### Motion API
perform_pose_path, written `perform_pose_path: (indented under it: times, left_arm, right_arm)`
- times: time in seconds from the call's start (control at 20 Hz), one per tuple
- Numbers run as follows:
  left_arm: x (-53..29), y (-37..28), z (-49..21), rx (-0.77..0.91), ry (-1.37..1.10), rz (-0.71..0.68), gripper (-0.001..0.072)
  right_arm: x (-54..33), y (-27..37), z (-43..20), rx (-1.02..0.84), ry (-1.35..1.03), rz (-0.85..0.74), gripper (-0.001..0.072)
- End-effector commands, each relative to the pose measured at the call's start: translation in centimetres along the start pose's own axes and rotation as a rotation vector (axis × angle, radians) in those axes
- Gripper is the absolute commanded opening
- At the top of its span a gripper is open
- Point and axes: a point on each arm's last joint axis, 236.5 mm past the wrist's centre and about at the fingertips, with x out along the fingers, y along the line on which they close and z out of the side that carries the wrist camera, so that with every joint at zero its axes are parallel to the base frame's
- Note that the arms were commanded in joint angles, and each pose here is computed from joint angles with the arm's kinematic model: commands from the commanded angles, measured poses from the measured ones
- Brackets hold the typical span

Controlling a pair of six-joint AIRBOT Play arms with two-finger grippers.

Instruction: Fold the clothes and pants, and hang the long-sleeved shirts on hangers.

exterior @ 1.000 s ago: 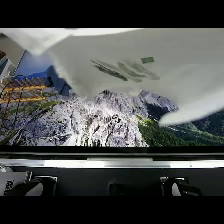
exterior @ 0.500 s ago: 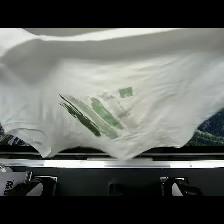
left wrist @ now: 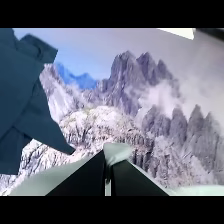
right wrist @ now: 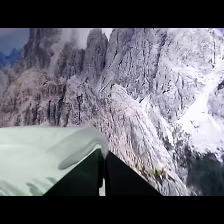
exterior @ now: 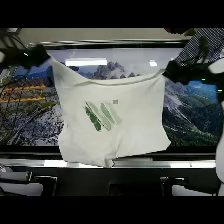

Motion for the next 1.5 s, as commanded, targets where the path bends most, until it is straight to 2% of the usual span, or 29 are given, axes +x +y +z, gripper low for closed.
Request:
perform_pose_path:
  times: [0.0,0.3,0.35,0.4,0.55,0.6,0.65,0.8,0.9,0.95,1.0,1.05,1.25,1.45]
  left_arm:
    - [9.1,3.4,-5.5,-0.037,0.134,0.036,0.0019]
    - [13.5,1.2,-6.6,-0.098,0.088,-0.036,0.0020]
    - [13.8,0.8,-7.1,-0.109,0.099,-0.045,0.0032]
    - [13.9,0.5,-7.6,-0.119,0.117,-0.055,0.0075]
    - [11.9,0.2,-7.5,-0.144,0.175,-0.081,0.0342]
    - [10.4,0.3,-6.8,-0.147,0.196,-0.087,0.0341]
    - [8.4,0.7,-6.3,-0.140,0.223,-0.086,0.0341]
    - [2.2,4.5,-6.3,-0.034,0.326,-0.022,0.0341]
    - [-2.3,8.0,-7.8,-0.039,0.441,0.069,0.0341]
    - [-4.3,9.3,-8.6,-0.049,0.494,0.101,0.0341]
    - [-6.2,10.7,-9.4,-0.041,0.532,0.140,0.0341]
    - [-8.0,11.9,-9.5,-0.089,0.517,0.171,0.0341]
    - [-13.8,14.3,-12.6,-0.191,0.476,0.232,0.0341]
    - [-16.5,15.4,-16.3,-0.263,0.453,0.264,0.0341]
  right_arm:
    - [9.2,-2.1,-0.9,0.054,-0.028,-0.026,0.0033]
    - [13.5,-4.1,-1.3,0.182,-0.072,-0.056,0.0033]
    - [13.5,-4.1,-1.3,0.181,-0.073,-0.057,0.0034]
    - [13.4,-4.1,-1.4,0.181,-0.070,-0.056,0.0039]
    - [11.5,-3.6,-3.0,0.191,0.042,-0.046,0.0297]
    - [9.8,-3.9,-3.3,0.193,0.087,-0.048,0.0377]
    - [7.5,-4.5,-3.5,0.153,0.127,-0.053,0.0421]
    - [-0.1,-7.6,-2.7,0.017,0.175,-0.083,0.0421]
    - [-4.7,-11.5,-4.7,-0.027,0.279,-0.170,0.0421]
    - [-6.7,-13.6,-6.8,-0.007,0.352,-0.212,0.0421]
    - [-7.8,-14.4,-7.8,0.090,0.339,-0.188,0.0420]
    - [-8.5,-15.0,-9.7,0.134,0.345,-0.153,0.0420]
    - [-9.5,-19.7,-20.6,0.296,0.451,-0.244,0.0422]
    - [-8.4,-20.4,-26.5,0.374,0.529,-0.249,0.0423]
